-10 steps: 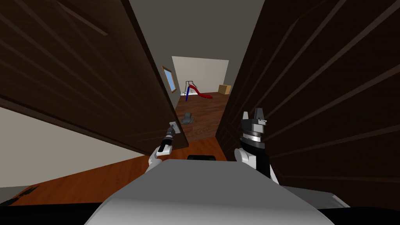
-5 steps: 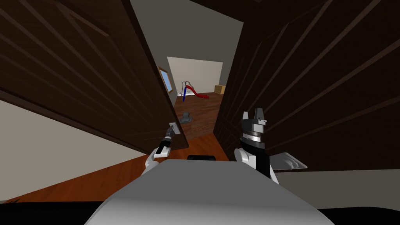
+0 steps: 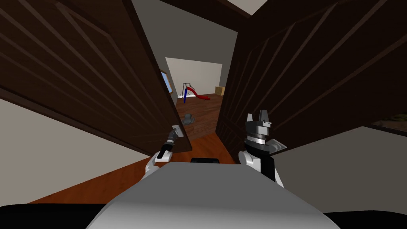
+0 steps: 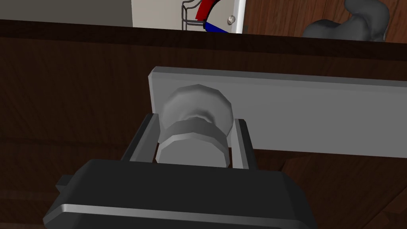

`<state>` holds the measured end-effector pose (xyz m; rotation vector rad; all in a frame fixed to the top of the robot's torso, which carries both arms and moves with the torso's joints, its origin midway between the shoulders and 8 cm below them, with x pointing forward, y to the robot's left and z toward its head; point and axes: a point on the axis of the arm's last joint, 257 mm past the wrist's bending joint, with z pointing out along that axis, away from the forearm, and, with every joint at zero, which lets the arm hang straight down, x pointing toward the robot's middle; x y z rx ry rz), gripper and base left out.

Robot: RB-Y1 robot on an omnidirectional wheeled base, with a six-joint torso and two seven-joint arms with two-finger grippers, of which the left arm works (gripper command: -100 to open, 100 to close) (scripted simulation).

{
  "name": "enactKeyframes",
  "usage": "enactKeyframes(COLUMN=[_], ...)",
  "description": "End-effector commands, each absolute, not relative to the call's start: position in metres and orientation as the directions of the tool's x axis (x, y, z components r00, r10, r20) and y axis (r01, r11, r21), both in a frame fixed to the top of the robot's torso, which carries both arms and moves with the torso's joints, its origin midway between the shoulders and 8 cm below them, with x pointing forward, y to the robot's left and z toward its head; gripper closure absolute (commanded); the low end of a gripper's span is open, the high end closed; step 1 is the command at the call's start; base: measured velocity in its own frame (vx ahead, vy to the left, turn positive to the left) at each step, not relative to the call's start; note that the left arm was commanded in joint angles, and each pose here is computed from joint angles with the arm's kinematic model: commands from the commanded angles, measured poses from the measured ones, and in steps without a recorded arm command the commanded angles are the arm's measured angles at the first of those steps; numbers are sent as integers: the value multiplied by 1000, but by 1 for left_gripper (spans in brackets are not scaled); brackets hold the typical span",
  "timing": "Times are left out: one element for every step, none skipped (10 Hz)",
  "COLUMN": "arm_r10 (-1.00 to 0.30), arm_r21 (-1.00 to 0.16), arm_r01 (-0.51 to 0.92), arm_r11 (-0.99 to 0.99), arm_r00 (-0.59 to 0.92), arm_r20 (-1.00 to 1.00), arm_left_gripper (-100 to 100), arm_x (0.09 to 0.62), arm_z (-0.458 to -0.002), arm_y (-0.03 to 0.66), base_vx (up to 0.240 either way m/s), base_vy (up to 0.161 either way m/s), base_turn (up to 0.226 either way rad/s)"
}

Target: Pull the door open

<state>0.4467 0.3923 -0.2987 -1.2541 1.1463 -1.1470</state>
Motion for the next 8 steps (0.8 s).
enactKeyframes(arm_r10=[-997, -998, -999, -999, -1000, -1000, -1000, -1000], arm_r21=[-1000, -1000, -1000, -1000, -1000, -1000, -1000, -1000], arm_r01=[-4, -2, -1, 0, 0, 0, -3, -6], arm_r11=[-1, 0, 1, 1, 1, 0, -4, -5], arm_r00=[75, 66, 51, 41, 29, 22, 21, 5], arm_r20=[1, 0, -1, -1, -1, 0, 4, 4], arm_left_gripper=[100, 100, 100, 100, 100, 100, 100, 100], arm_x=[440, 436, 430, 426, 421, 419, 422, 414], arm_z=[-299, -299, -298, -297, -297, -296, -299, -301], arm_y=[393, 393, 393, 392, 391, 391, 385, 385], base_vx=[-184, -211, -236, -260, -231, -206, -96, -155], base_vy=[49, 56, 96, 112, 132, 64, 4, 36], base_turn=[-129, -144, -168, -169, -167, -115, -25, -140])
